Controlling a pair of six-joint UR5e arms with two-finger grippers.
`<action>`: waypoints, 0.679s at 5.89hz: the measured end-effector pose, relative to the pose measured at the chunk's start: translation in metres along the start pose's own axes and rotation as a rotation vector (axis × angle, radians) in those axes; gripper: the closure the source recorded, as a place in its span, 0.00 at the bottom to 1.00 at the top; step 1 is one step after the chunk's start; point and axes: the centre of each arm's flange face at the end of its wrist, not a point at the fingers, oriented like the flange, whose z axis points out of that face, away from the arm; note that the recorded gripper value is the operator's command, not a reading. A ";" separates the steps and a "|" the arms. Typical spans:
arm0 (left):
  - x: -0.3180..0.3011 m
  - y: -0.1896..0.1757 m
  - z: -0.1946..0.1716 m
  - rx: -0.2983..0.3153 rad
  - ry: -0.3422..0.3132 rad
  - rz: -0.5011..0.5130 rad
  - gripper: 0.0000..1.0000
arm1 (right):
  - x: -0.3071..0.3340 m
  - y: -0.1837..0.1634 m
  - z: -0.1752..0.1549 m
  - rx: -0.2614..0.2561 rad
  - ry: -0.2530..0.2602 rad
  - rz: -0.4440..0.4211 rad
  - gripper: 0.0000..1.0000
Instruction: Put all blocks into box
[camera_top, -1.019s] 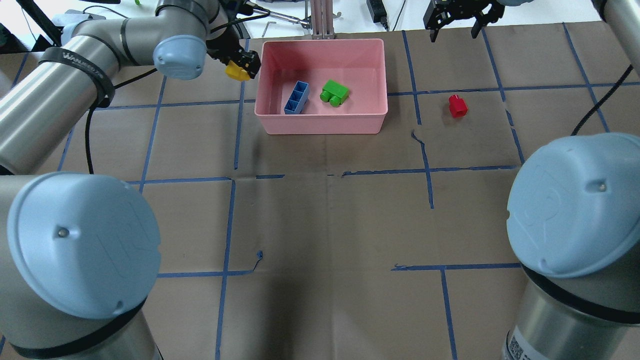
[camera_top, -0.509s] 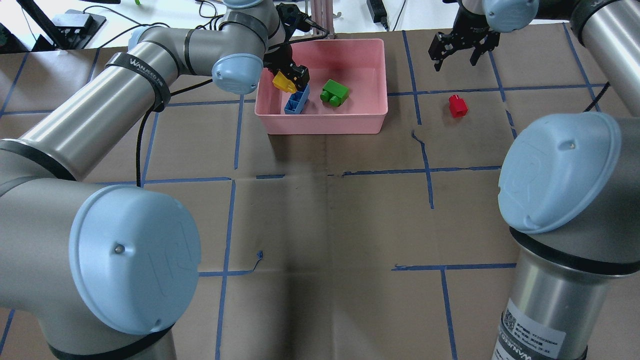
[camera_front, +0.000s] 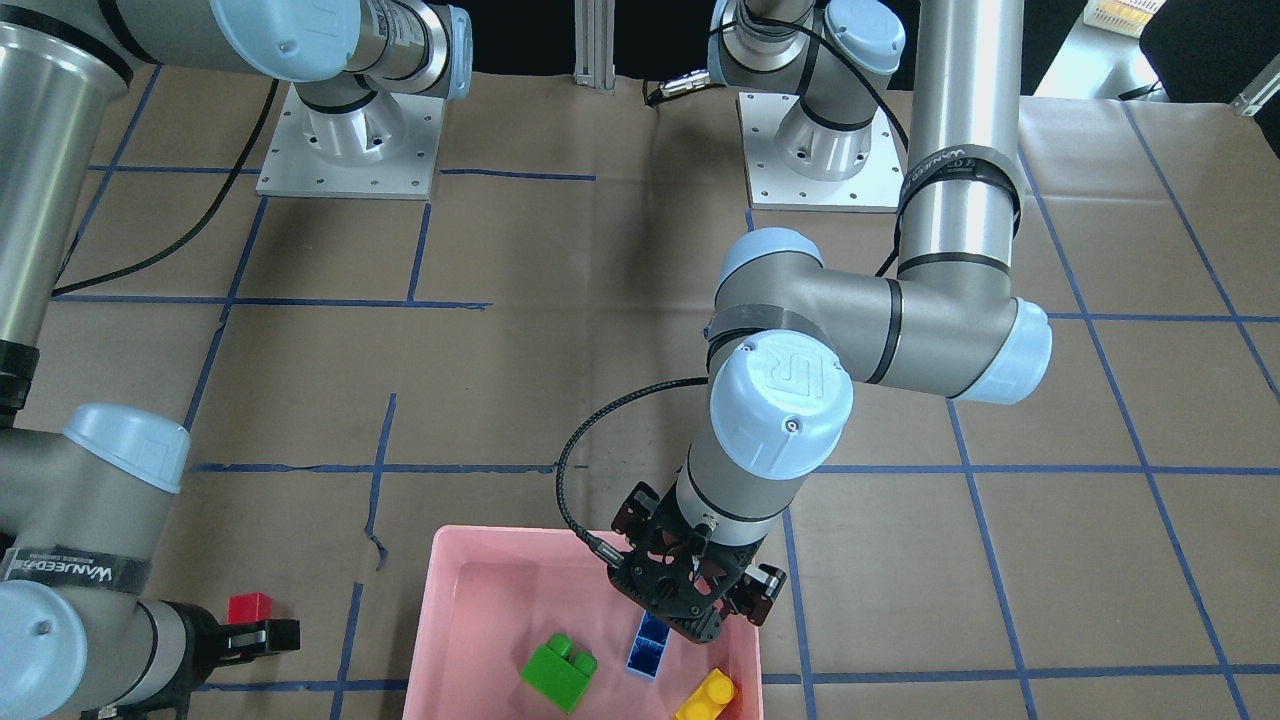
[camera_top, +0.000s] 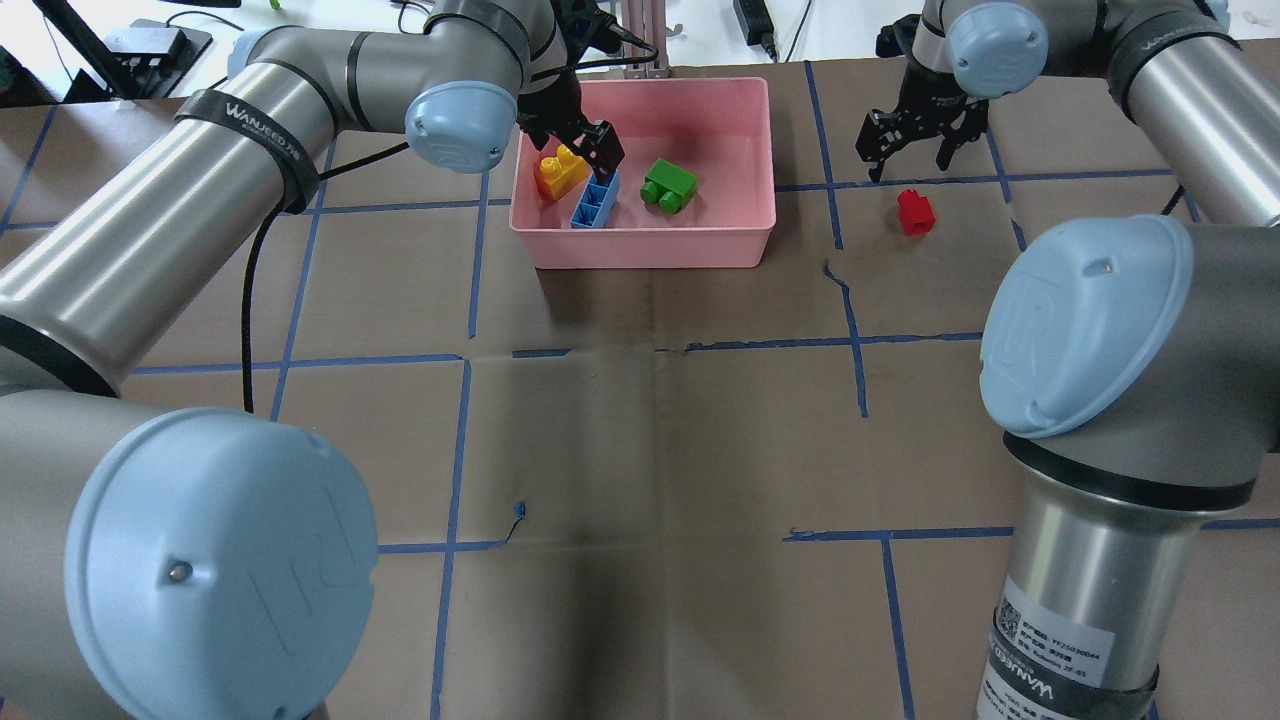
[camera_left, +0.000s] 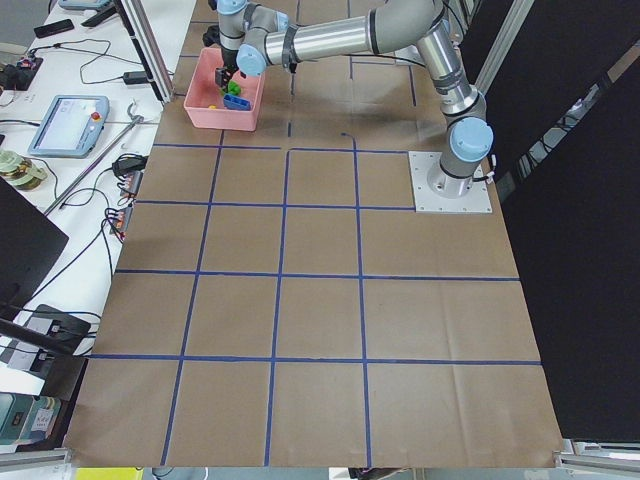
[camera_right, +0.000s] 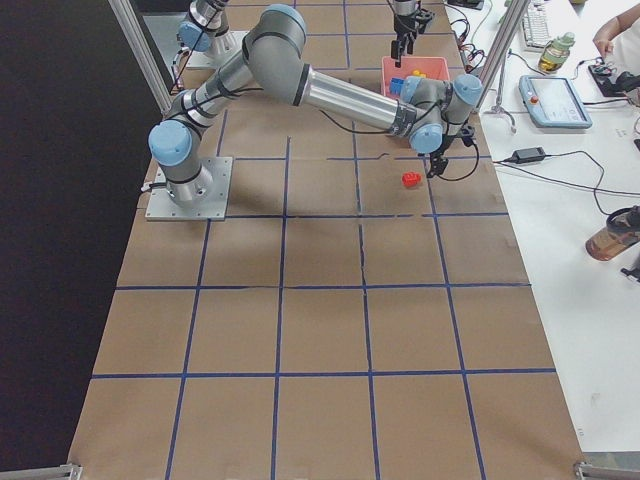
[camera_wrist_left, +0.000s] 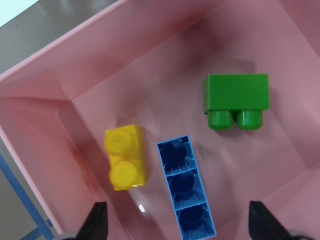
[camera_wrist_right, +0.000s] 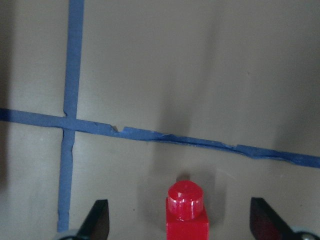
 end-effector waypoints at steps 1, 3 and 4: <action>0.005 0.014 -0.031 -0.048 -0.003 -0.025 0.01 | 0.004 0.006 0.017 -0.036 -0.008 0.008 0.43; 0.015 0.042 -0.093 -0.113 -0.035 -0.072 0.01 | 0.007 0.012 0.025 -0.058 -0.014 0.023 0.81; 0.019 0.060 -0.127 -0.131 -0.038 -0.110 0.01 | 0.008 0.012 0.019 -0.048 -0.014 0.026 0.90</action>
